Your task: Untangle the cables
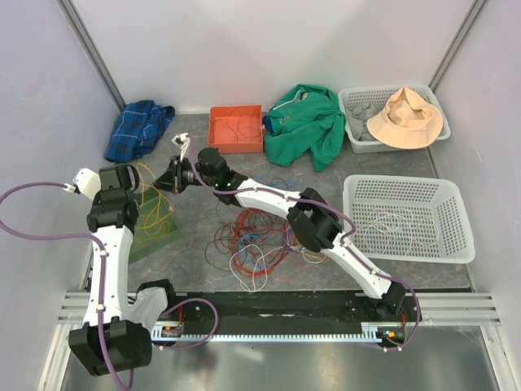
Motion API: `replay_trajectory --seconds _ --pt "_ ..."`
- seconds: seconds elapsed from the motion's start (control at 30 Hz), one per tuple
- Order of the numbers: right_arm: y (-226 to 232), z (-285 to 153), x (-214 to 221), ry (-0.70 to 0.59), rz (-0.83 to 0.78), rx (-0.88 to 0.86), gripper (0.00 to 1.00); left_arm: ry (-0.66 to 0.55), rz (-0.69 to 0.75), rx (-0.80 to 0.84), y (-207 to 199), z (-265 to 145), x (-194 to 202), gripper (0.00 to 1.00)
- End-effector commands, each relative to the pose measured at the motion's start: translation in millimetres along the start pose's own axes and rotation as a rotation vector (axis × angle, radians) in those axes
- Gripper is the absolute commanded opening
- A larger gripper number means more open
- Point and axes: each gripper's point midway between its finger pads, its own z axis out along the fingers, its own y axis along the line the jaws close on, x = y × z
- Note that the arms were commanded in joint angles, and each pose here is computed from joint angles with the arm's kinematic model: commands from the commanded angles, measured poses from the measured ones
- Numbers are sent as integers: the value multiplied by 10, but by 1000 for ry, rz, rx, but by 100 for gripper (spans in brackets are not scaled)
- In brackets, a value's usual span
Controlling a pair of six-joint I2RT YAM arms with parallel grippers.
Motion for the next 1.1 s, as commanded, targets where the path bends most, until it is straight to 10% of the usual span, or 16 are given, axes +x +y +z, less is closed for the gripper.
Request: replay_trajectory --seconds 0.0,0.27,0.37,0.57,0.8,1.07 --pt "-27 -46 115 20 -56 29 1 36 -97 29 -36 86 91 2" --pt "204 -30 281 96 -105 3 18 41 -187 14 79 -28 89 2" --pt "315 -20 289 107 -123 8 62 18 -190 -8 140 -63 46 2" --pt "442 -104 282 125 -215 82 98 9 -206 -26 190 -73 46 2" --pt "475 -167 331 177 -331 232 98 -22 -207 -71 289 -102 -16 4" --pt "238 -307 502 246 -346 338 98 22 -179 -76 293 -48 91 66"
